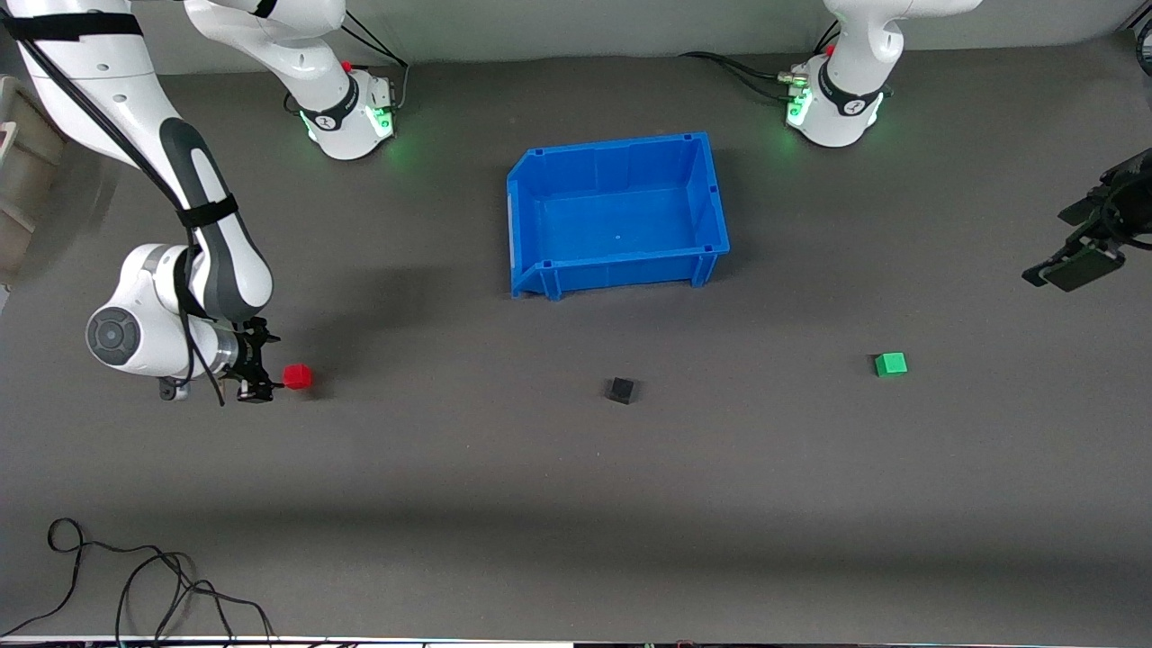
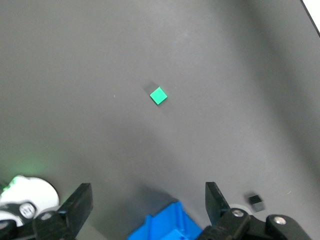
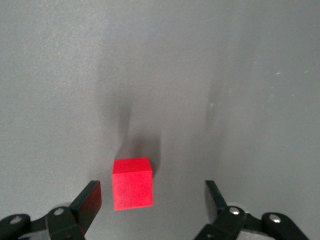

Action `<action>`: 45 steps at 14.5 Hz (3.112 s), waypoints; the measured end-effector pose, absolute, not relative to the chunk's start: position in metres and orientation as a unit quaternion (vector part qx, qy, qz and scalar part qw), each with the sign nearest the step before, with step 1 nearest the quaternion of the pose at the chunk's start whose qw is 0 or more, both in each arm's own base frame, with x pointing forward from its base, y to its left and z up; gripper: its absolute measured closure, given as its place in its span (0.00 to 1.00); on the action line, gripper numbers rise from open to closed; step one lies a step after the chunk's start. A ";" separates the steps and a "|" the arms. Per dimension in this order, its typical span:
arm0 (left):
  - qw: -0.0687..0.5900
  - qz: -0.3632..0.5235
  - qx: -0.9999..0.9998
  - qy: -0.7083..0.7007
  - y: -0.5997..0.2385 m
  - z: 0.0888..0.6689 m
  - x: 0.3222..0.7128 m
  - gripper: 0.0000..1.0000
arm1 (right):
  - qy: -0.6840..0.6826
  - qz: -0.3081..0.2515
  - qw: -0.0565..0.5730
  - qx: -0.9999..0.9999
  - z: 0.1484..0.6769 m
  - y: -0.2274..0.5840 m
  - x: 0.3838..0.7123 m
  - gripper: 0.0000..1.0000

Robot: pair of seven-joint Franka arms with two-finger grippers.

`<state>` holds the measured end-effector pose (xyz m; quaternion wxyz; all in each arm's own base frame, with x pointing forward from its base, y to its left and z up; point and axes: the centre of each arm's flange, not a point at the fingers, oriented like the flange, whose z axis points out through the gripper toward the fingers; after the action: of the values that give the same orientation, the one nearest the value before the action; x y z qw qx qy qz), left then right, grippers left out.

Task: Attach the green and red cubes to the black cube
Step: 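Reach the right gripper down over the red cube, then grasp the red cube with the right gripper while the left gripper reaches the green cube, then carry the red cube beside the black cube while the left gripper grasps green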

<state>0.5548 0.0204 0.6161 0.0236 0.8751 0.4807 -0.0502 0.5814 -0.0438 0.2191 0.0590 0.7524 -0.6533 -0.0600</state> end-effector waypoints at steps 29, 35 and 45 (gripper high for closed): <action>0.177 -0.137 0.660 0.718 0.107 0.200 0.560 0.00 | -0.618 0.008 0.004 0.786 0.255 0.134 0.623 0.61; 0.180 -0.134 0.659 0.718 0.102 0.173 0.544 0.00 | -0.697 -0.001 -0.058 0.715 0.287 0.289 0.621 0.61; 0.188 -0.128 0.665 0.712 0.104 0.174 0.546 0.63 | -0.774 -0.081 -0.077 0.623 0.214 0.432 0.617 0.61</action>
<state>0.5462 0.1036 0.1741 0.1883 0.6645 0.7118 -0.1279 0.6175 0.4322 0.2138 -0.0769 0.6229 -0.7743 -0.0807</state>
